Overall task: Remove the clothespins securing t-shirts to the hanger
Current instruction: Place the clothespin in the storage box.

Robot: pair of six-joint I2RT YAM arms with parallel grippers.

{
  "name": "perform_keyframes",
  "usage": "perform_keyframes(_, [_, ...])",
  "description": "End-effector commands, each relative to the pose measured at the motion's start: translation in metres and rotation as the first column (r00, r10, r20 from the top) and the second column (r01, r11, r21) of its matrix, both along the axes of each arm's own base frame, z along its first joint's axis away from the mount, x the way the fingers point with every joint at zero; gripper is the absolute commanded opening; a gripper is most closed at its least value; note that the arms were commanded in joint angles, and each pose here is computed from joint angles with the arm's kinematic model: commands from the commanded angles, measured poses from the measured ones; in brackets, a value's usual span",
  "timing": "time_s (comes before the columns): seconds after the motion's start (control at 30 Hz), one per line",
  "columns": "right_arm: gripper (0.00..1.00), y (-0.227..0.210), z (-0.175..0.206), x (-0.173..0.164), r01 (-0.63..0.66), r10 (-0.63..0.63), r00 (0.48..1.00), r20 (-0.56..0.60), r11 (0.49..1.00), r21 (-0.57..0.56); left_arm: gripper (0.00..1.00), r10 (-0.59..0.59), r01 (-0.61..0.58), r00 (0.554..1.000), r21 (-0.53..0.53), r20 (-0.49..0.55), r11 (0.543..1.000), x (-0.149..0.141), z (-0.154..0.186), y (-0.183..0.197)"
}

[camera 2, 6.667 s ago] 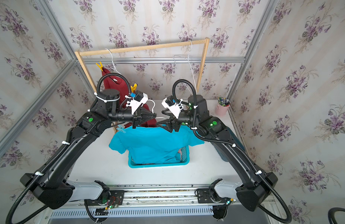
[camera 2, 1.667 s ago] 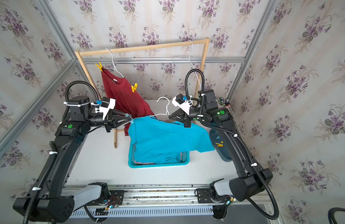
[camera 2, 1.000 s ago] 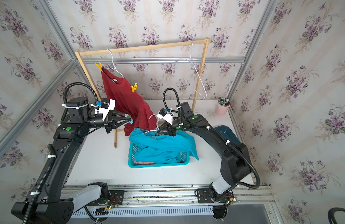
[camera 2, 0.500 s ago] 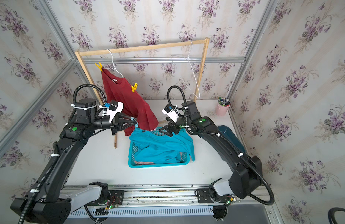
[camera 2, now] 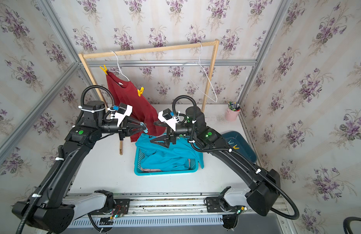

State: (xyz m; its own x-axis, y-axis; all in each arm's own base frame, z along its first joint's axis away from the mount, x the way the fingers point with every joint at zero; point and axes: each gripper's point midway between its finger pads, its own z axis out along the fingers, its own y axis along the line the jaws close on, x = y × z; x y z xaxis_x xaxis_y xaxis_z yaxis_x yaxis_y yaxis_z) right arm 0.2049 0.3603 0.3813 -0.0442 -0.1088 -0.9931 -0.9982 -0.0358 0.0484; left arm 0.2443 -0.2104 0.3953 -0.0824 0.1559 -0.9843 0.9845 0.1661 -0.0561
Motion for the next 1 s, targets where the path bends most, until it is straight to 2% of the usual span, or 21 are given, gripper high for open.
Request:
perform_keyframes(0.0, [0.77, 0.008, 0.011, -0.009, -0.073, 0.073, 0.997, 0.017, 0.997, 0.03, 0.09, -0.035, 0.034, 0.999, -0.024, -0.004, 0.999, -0.006, 0.006, -0.001])
perform_keyframes(0.17, [0.55, 0.021, 0.01, -0.003, -0.084, 0.084, 0.996, -0.018, 0.996, 0.016, 0.09, -0.038, 0.038, 0.999, -0.025, -0.005, 0.999, -0.005, 0.006, -0.002])
perform_keyframes(0.47, [0.51, 0.034, -0.006, 0.012, -0.041, 0.038, 0.997, -0.07, 0.998, -0.052, 0.09, -0.044, 0.044, 0.999, -0.026, -0.006, 0.999, -0.004, 0.006, -0.003])
perform_keyframes(0.63, [0.49, 0.033, -0.013, 0.033, 0.084, -0.089, 0.995, -0.048, 0.992, -0.1, 0.09, -0.034, 0.034, 0.999, -0.02, 0.0, 0.999, -0.004, 0.004, -0.002])
perform_keyframes(0.67, [0.45, 0.032, -0.012, 0.033, 0.089, -0.093, 0.995, -0.039, 0.991, -0.1, 0.09, -0.034, 0.034, 0.999, -0.019, 0.0, 0.999, -0.004, 0.003, -0.002])
perform_keyframes(0.77, [0.37, 0.033, -0.008, 0.027, 0.053, -0.056, 0.998, -0.041, 0.995, -0.081, 0.09, -0.036, 0.036, 0.999, -0.02, -0.008, 0.999, -0.004, 0.002, -0.002])
perform_keyframes(0.97, [0.34, 0.037, -0.005, 0.017, -0.028, 0.024, 0.996, -0.083, 0.998, -0.051, 0.1, -0.036, 0.036, 0.999, -0.021, -0.014, 0.999, -0.002, 0.003, -0.002])
